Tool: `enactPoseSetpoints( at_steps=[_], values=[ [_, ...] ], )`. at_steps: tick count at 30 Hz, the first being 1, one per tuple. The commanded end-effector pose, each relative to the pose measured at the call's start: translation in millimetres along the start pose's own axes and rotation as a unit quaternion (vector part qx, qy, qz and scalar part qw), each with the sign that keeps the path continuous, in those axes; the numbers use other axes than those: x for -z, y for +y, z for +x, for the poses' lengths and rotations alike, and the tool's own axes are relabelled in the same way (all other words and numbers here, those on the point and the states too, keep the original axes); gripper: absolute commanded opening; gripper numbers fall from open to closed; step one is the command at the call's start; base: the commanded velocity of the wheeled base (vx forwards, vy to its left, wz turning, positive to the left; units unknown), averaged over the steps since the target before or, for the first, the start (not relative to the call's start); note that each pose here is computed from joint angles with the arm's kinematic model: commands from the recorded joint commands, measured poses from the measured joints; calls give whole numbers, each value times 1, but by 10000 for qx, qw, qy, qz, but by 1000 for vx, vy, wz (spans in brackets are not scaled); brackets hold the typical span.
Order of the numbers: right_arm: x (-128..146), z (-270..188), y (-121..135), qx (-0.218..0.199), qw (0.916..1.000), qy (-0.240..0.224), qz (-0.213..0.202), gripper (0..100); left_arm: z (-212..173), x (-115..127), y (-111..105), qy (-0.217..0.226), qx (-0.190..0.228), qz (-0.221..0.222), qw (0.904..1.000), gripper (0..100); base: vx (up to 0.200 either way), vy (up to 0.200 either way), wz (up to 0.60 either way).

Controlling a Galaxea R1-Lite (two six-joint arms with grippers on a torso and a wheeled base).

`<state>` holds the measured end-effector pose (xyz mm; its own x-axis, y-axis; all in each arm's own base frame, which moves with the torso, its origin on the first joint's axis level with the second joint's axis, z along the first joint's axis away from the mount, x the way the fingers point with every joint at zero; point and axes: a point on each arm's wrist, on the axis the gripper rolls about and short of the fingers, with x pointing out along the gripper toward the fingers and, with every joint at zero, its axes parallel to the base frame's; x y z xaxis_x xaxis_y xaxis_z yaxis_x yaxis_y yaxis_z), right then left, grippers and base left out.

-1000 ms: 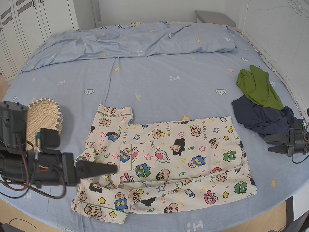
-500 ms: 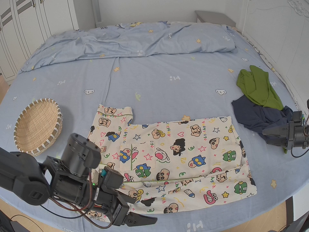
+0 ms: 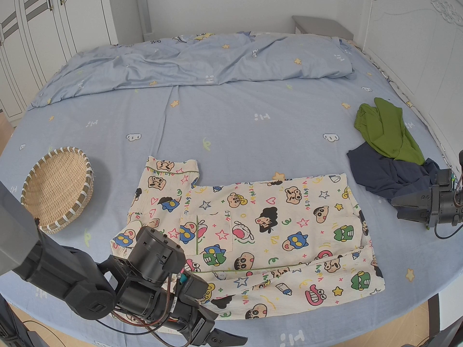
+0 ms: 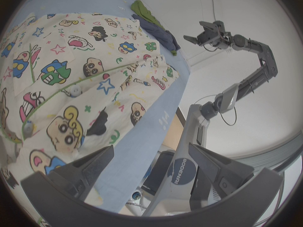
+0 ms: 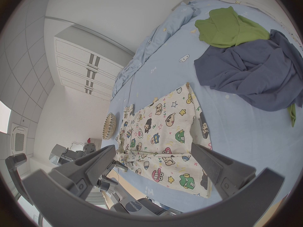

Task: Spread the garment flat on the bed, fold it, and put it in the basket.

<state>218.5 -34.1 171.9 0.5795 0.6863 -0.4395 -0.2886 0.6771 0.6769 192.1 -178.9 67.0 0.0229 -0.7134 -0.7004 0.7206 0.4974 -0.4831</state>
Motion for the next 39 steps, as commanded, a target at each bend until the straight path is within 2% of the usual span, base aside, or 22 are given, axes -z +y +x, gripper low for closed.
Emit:
enactPoseSetpoints(
  at_steps=[1,9,16,20,26,27,31,39],
  values=[
    [0,1,0,-6,10000,17,9,100,21,1,3,111,52,-202,9997,100,0,0,0],
    [0,0,0,-2,10000,3,0,100,27,-5,6,-39,0,-377,9993,100,0,0,0],
    [0,1,0,-15,10000,9,-3,100,28,-14,9,-300,-474,-397,9976,100,0,0,0],
    [0,1,-1,-13,10000,18,9,100,27,-20,9,-414,-503,-555,9963,100,0,0,0],
    [0,2,-1,-12,10000,27,22,100,25,-29,10,-720,-647,-606,9935,100,0,0,0],
    [0,2,-1,-17,10000,33,18,100,25,-33,11,-959,-793,-581,9905,100,0,0,0],
    [0,2,-1,-17,10000,33,18,100,29,-38,13,-1344,-869,-765,9841,100,0,0,0],
    [0,2,-2,-11,10000,36,34,100,30,-42,14,-1565,-812,-881,9804,100,0,0,0]
  ],
)
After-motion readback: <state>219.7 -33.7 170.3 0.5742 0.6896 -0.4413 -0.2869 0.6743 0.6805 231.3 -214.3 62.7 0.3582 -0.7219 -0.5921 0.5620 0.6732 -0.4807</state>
